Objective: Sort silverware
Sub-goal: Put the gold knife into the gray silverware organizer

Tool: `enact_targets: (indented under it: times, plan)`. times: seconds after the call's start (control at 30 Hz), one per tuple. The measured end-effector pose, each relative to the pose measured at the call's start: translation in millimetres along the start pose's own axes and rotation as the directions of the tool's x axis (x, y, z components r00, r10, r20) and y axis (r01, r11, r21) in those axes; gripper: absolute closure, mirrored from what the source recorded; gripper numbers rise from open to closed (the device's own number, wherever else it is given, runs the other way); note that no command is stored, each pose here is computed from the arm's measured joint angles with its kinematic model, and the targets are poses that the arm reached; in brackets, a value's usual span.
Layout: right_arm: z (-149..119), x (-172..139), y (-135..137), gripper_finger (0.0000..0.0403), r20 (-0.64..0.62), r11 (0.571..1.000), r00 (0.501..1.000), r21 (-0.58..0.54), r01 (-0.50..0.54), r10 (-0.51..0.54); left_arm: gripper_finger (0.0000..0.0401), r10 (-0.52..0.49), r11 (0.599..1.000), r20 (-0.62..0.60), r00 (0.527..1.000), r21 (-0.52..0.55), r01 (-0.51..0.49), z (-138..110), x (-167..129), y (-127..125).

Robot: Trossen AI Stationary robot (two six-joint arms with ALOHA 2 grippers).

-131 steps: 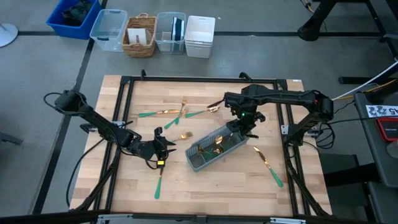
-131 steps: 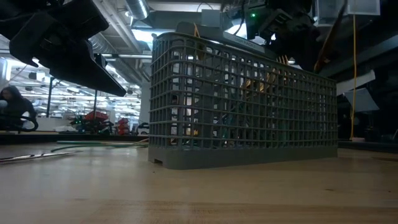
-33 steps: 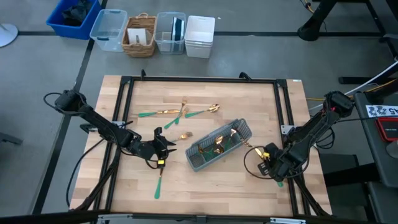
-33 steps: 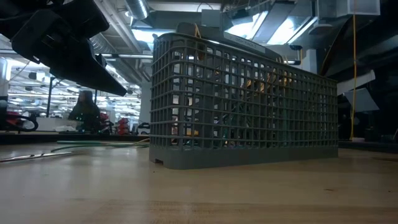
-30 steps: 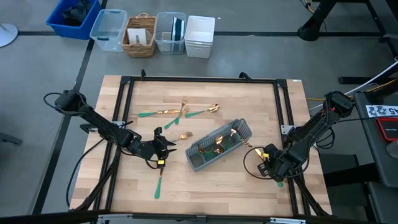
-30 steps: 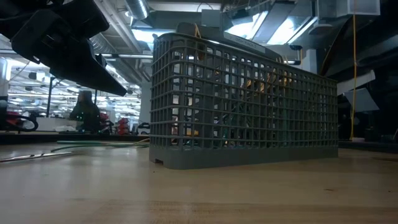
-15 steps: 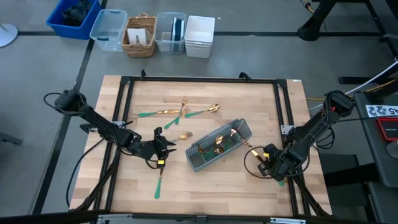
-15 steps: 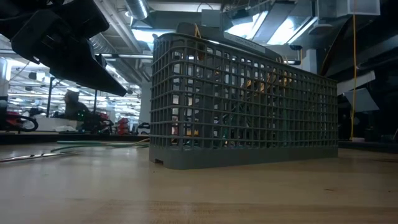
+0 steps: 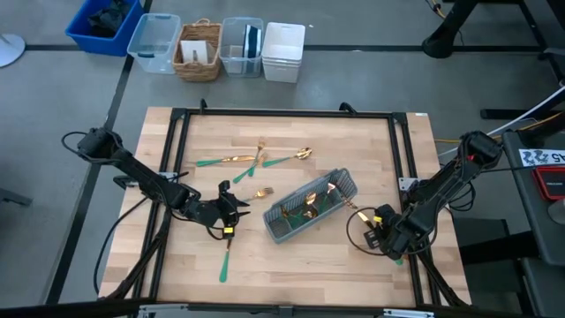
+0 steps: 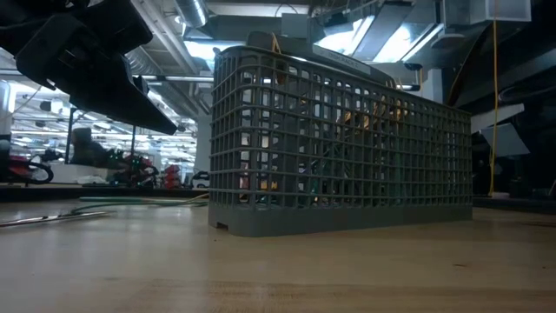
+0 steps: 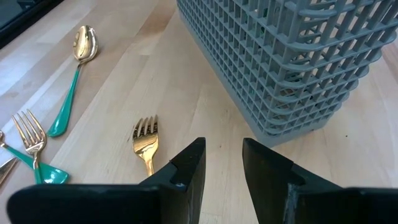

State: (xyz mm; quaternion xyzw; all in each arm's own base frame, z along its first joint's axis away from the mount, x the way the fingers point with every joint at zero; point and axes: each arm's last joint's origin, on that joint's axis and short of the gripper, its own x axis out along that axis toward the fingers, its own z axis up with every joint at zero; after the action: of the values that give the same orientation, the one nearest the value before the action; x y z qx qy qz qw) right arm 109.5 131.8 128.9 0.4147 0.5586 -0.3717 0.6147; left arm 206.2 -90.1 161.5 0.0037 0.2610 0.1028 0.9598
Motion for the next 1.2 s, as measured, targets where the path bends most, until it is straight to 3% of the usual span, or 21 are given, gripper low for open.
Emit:
enact_targets:
  times: [0.37, 0.73, 1.2]
  plan:
    - [-1.6, -2.2, 2.4, 0.0299, -0.014, 1.000, 1.000, 0.003, 0.005, -0.005, 0.0301, 0.000, 1.000, 0.000, 1.000, 0.000, 0.000, 0.0, 0.0, 0.0]
    - [-2.1, -3.3, 2.9, 0.0396, -0.026, 1.000, 1.000, 0.005, 0.005, -0.005, 0.0301, 0.000, 1.000, 0.000, 1.000, 0.001, 0.000, 0.0, 0.0, 0.0]
    - [-2.0, -7.1, 2.9, 0.0385, -0.049, 0.999, 0.999, 0.026, -0.020, 0.021, 0.0301, 0.002, 1.000, -0.006, 1.000, 0.012, -0.002, -0.6, 0.0, 0.2]
